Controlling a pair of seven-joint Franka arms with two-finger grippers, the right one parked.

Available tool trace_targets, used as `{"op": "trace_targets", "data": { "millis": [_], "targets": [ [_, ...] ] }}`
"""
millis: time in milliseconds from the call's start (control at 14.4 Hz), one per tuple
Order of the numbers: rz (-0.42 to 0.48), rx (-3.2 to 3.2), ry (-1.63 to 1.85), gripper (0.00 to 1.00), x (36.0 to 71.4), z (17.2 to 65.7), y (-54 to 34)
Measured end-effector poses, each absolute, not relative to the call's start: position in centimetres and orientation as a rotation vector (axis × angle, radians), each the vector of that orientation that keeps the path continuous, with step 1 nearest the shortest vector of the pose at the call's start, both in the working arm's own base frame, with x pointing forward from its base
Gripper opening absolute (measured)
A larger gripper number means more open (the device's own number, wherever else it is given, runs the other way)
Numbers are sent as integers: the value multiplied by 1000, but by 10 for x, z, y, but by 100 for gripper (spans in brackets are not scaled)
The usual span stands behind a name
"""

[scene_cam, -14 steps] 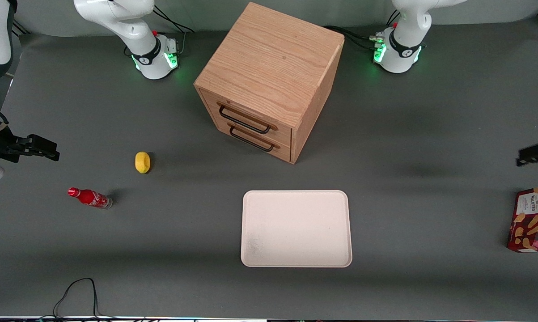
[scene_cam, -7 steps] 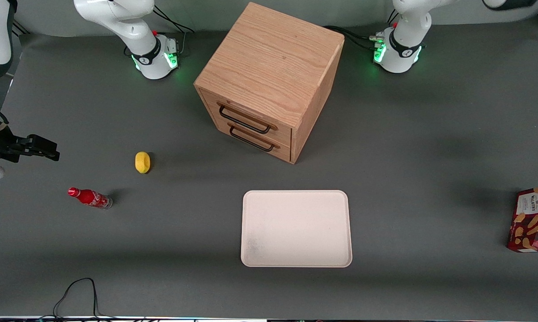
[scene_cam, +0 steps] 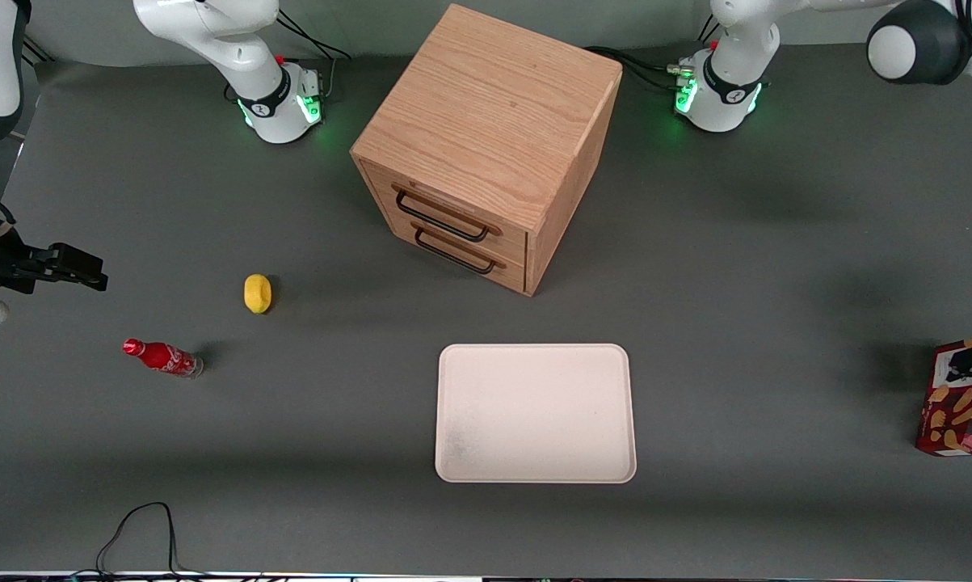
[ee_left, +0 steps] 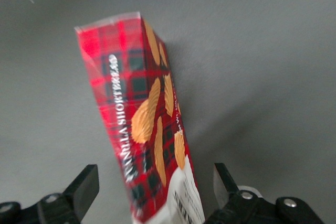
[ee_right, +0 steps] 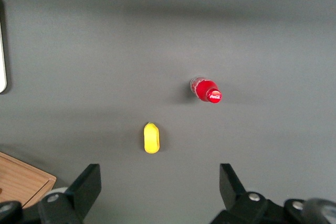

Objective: Place red cookie box on tray
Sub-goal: 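Close the left gripper on the shortbread box and lift it, then carry the held shortbread box over to the white tray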

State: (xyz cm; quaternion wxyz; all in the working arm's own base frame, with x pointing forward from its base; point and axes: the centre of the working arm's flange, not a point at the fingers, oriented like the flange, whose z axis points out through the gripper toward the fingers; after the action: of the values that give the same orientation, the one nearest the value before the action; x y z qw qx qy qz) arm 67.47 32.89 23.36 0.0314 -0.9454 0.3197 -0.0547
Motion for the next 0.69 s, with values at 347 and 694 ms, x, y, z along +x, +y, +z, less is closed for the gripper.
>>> {"op": "trace_targets", "data": {
  "millis": [347, 694],
  "targets": [
    [-185, -2906, 972, 44, 680, 223, 327],
    [-195, -2913, 968, 9, 685, 241, 325]
  ]
}}
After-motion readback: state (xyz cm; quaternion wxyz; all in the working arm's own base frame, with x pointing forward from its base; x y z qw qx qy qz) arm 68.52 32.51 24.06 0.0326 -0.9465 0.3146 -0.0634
